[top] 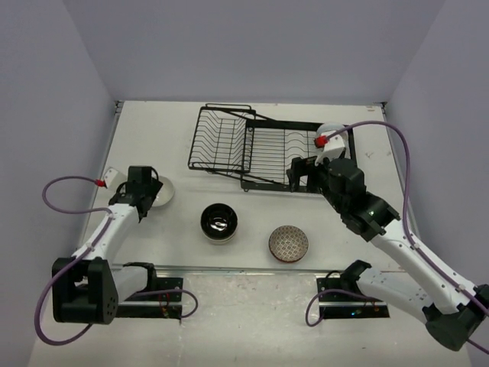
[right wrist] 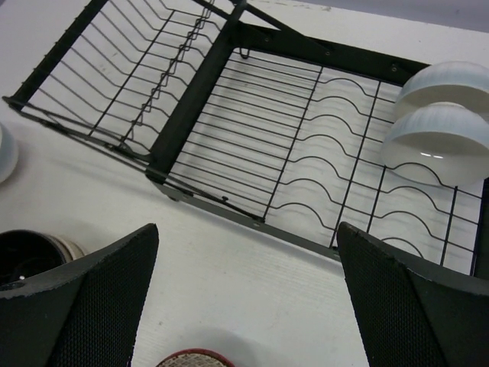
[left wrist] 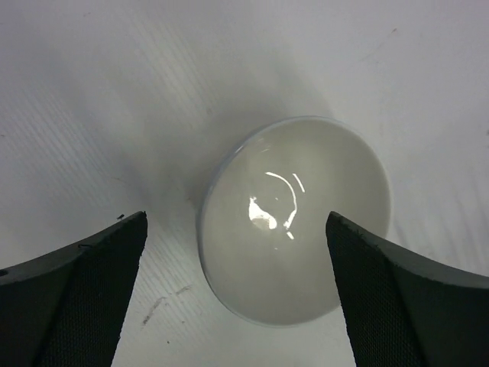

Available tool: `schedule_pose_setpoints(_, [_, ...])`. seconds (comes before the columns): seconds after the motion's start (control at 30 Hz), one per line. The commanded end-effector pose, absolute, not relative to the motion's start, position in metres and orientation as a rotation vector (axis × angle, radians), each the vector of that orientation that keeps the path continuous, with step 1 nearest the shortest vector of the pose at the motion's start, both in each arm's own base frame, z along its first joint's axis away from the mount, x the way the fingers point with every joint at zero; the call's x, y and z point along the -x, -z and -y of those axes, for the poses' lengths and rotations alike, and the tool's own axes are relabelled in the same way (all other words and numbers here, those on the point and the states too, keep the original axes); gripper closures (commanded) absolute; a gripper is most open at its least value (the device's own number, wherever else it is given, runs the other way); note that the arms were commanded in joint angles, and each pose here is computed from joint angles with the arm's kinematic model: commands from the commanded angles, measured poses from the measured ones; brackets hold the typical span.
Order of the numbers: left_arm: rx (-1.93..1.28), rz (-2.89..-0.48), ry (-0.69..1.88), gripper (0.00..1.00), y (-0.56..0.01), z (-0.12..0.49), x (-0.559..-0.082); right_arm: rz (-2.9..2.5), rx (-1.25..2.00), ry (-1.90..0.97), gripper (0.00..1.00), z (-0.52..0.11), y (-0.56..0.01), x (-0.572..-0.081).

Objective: Unload the bowls from the dish rack

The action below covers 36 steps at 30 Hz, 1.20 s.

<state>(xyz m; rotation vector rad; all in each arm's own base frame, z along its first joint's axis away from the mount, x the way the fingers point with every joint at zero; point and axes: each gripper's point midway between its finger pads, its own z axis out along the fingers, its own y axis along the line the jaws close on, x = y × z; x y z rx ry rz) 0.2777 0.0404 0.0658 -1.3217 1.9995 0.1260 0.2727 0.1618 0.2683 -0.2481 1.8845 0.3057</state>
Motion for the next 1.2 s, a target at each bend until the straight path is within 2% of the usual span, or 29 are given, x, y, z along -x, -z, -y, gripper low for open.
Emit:
schedule_pose_setpoints(0.0, [1.3, -1.882, -0.037, 0.0, -0.109, -0.042, -0.292, -1.911, 0.152, -0.288, 0.01, -0.15, -0.263, -0.286])
schedule_pose_setpoints(0.13, [1.158, -1.844, 0.09, 0.0, -0.171, -0.031, -0.296, -1.941, 0.028, -0.36, 0.01, -0.145, -0.254, -0.3])
schedule_pose_setpoints(0.27, [0.988, -1.806, 0.189, 0.0, -0.231, -0.02, -0.29, -1.872, -0.238, -0.487, 0.01, -0.118, -0.259, -0.321])
schedule_pose_setpoints(0.4, [0.403, -1.807, 0.471, 0.0, -0.305, 0.046, -0.281, -1.779, -0.614, -0.626, 0.01, -0.084, -0.243, -0.347])
schedule_pose_setpoints(0.47, [0.283, -1.846, 0.492, 0.0, -0.309, 0.06, -0.269, -1.672, -0.725, -0.66, 0.01, -0.061, -0.25, -0.364])
schedule_pose_setpoints(0.57, [0.215, -1.861, 0.378, 0.0, -0.307, 0.056, -0.245, -1.574, -0.922, -0.816, 0.01, -0.044, -0.232, -0.383])
schedule_pose_setpoints(0.67, [0.25, -1.735, 0.293, 0.0, -0.319, 0.038, -0.221, -1.517, -1.031, -0.96, 0.02, -0.034, -0.224, -0.401])
schedule_pose_setpoints(0.87, [0.279, -1.747, 0.221, 0.0, -0.271, 0.031, -0.227, -1.418, -1.107, -0.985, 0.04, -0.022, -0.204, -0.435])
schedule_pose_setpoints(1.07, [0.251, -1.728, 0.245, 0.0, -0.28, 0.037, -0.223, -1.392, -1.139, -1.042, 0.15, -0.021, -0.186, -0.463])
schedule_pose_setpoints(1.17, [0.24, -1.724, 0.251, 0.0, -0.281, 0.039, -0.222, -1.36, -1.173, -1.101, 0.26, -0.024, -0.172, -0.467])
